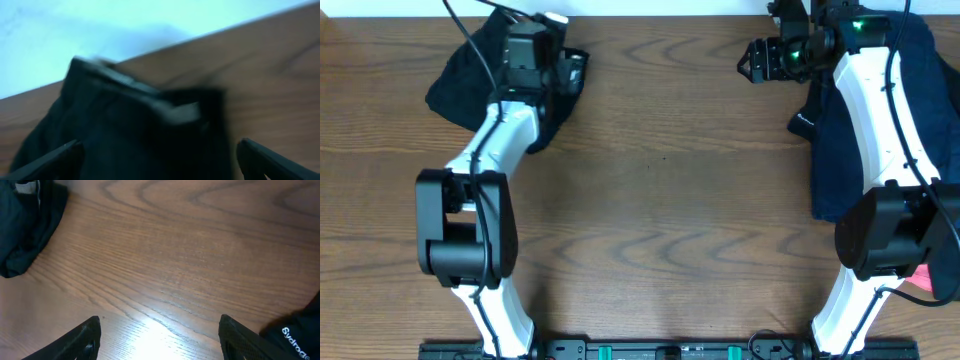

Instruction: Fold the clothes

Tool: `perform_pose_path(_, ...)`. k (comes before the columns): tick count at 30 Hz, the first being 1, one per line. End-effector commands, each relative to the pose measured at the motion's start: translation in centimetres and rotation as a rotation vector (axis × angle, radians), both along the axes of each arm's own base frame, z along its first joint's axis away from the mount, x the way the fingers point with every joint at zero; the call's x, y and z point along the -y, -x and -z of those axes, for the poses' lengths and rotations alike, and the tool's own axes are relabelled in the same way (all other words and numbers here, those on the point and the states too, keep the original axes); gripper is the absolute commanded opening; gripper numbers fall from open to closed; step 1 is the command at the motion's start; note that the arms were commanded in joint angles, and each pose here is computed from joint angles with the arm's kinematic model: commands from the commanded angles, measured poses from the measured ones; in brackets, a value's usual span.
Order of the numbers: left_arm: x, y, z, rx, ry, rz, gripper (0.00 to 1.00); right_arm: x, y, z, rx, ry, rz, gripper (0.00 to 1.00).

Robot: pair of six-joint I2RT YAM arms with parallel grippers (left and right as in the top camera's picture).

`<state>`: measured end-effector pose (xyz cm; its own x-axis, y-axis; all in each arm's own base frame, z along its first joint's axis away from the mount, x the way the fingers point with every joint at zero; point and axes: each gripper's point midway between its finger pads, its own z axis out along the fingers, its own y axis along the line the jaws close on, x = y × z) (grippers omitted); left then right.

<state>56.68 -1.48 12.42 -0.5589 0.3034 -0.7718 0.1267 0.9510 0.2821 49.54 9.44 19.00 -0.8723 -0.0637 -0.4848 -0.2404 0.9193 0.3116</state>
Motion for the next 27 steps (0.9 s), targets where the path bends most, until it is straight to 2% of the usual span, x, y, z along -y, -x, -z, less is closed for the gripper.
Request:
perform_pose_path(1,-5.0,-0.2,2.5,-0.051,-0.117,-0.037,0.98,-0.8,0.1,0.5,-0.015,-0.005,-0.007,0.73)
perform_pose_path(5,-8.3,-0.2,4.7,-0.073,-0.083,-0.058,0.98,-0.9,0.2,0.8,-0.020,-0.004,-0.009,0.73)
perform_pose_path(9,-8.9,0.1,6.8,-0.107,-0.012,-0.014,0.98,-0.8,0.3,1.2,-0.028,-0.001,-0.008,0.73)
perform_pose_path(14,-8.8,0.7,9.3,-0.163,0.000,-0.015,0.98,-0.9,0.3,1.6,-0.028,-0.001,-0.010,0.73)
perform_pose_path(20,-9.8,2.2,12.4,-0.236,0.189,-0.247,0.99,-1.0,0.2,1.6,-0.024,-0.003,-0.008,0.73)
perform_pose_path(27,-9.8,3.5,17.1,-0.303,0.354,-0.419,0.99,-1.0,0.2,1.6,-0.025,-0.003,-0.008,0.73)
